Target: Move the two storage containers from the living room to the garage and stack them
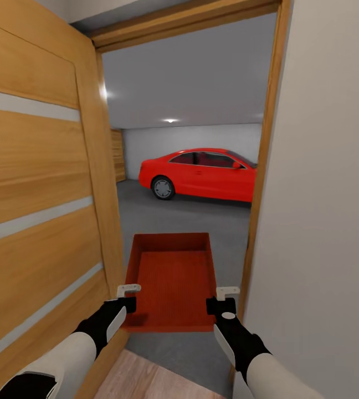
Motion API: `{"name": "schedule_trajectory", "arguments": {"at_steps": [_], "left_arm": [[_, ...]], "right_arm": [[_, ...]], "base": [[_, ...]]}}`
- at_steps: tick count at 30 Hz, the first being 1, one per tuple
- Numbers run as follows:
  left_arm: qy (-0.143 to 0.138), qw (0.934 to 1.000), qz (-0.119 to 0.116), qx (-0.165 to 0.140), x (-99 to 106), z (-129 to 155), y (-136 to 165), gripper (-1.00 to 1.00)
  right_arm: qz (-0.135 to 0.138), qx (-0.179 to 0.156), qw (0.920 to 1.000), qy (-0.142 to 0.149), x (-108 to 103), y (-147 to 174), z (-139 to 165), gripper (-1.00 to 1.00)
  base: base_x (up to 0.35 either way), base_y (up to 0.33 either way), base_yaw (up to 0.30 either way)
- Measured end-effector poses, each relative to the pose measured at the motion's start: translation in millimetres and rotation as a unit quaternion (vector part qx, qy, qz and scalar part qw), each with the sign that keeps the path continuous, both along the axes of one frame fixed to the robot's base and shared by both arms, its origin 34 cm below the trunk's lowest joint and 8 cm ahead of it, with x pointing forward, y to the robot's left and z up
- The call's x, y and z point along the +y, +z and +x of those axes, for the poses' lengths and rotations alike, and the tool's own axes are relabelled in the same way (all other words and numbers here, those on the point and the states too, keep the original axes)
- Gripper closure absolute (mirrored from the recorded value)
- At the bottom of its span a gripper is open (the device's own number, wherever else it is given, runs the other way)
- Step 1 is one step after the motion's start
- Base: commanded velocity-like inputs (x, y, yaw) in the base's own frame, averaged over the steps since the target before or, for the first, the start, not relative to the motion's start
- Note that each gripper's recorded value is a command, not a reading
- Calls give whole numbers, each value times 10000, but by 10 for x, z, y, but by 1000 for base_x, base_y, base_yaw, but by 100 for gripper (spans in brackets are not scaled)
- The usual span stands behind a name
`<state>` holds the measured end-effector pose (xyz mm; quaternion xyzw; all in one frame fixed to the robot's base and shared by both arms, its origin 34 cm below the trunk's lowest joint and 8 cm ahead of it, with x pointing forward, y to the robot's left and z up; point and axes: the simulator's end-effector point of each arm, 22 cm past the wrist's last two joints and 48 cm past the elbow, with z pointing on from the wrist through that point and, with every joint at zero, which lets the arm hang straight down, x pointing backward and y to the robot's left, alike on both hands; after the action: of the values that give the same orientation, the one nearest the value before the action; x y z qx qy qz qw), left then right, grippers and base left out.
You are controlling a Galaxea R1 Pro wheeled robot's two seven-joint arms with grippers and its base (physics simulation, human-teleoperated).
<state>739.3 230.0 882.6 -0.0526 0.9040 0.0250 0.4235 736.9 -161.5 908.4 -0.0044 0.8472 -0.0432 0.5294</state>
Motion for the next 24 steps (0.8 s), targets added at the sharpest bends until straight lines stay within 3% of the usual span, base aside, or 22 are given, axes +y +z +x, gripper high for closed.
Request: {"name": "schedule_trajectory", "arguments": {"at_steps": [5, 16, 24], "left_arm": [[0, 10000, 2, 1, 1, 0, 0, 100], [1, 10000, 1, -2, 1, 0, 1, 100], [0, 10000, 0, 0, 0, -1, 1, 100]], "right_arm": [[2, 1, 10000, 0, 1, -1, 0, 100], [1, -2, 10000, 2, 1, 1, 0, 100], [0, 0, 10000, 0, 0, 1, 0, 100]], "base": [[130, 188, -166], [134, 186, -22], [162, 184, -195]]}}
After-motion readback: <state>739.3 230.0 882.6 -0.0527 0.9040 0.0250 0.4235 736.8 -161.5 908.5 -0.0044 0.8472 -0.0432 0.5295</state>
